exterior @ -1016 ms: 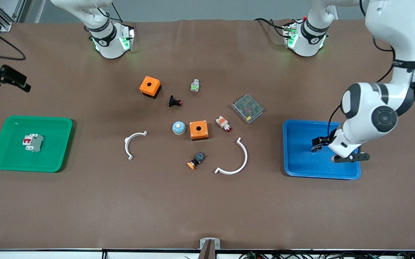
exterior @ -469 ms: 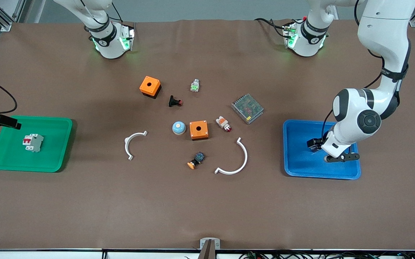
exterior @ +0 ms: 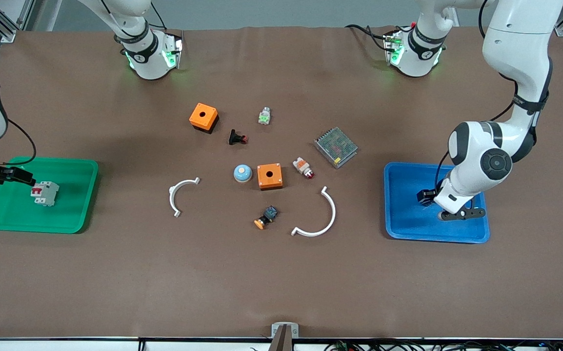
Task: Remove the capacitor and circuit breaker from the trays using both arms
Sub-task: 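Grasp the capacitor with the left gripper while the right gripper grasps the breaker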
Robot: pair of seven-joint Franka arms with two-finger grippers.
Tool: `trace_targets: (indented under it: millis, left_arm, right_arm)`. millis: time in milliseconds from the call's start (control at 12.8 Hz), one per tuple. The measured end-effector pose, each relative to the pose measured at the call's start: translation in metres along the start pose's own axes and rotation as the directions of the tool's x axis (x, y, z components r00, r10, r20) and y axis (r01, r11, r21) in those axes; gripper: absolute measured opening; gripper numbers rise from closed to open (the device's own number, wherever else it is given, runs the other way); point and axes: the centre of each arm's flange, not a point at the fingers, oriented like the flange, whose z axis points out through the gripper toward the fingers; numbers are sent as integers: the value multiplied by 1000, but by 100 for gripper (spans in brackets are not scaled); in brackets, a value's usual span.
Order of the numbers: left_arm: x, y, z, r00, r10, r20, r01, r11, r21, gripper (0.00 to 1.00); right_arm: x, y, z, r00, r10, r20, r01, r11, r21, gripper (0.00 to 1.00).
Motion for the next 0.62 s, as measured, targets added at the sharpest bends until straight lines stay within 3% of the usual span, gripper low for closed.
trace_targets:
  millis: [234, 312, 469, 625]
  left_arm:
    - [0, 0, 0, 1000, 0, -1, 0, 1000, 0, 49]
    - [0, 0, 0, 1000, 0, -2, 0, 1000, 0, 49]
    - [1, 0, -1, 1000, 0, -5, 0, 1000, -1, 34]
    - [4, 3, -4, 1000, -12, -13, 12, 1000, -2, 34]
  right_arm:
    - [-4, 21, 52, 1000, -23, -14, 23, 1000, -17, 100]
    - [-4, 20, 65, 1000, -26, -9, 26, 1000, -16, 100]
    - [-3, 15, 81, 999, -33, 5, 34, 999, -8, 100]
    - [-3, 12, 90, 999, -39, 13, 39, 999, -2, 100]
